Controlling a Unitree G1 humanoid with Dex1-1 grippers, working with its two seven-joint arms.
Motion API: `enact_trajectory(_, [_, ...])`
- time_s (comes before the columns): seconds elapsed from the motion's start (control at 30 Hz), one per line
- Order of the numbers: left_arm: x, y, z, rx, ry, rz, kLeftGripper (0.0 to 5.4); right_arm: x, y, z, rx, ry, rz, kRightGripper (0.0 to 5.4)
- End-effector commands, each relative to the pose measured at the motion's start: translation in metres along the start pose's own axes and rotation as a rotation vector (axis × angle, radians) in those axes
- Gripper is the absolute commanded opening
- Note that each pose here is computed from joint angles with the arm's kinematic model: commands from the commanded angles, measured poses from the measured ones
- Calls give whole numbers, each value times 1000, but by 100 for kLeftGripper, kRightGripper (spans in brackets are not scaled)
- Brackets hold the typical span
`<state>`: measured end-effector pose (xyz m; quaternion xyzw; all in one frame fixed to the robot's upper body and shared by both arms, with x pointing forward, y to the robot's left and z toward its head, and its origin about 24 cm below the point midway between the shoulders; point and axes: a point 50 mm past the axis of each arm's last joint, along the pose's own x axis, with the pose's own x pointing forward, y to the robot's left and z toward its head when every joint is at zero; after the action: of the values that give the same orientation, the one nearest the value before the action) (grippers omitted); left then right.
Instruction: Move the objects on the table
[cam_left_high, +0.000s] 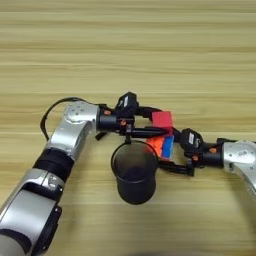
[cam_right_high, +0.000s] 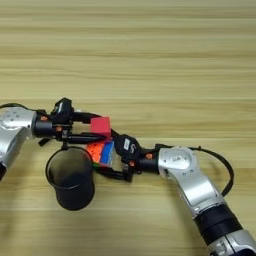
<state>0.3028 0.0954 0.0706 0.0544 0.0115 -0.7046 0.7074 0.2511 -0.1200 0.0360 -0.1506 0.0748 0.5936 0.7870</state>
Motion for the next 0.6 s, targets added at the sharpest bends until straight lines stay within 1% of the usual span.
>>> enact_trajectory(0.03, [-2,0,2,18,28,-11,217,1,-6,2,-24,9,-6,332])
enact_trajectory(0.23, [-2,-3,4,40,38,-28,217,1,-11,-2,-21,27,-32,332])
enact_trajectory(0.37, [-3,-7,3,42,60,-65,217,1,-12,-3,-21,30,-36,332])
enact_trajectory(0.5, [-6,-9,-1,37,97,-74,217,2,-13,-3,-19,31,-41,332])
enact_trajectory(0.6, [-7,-11,-5,32,110,-75,217,2,-14,-3,-18,30,-43,332])
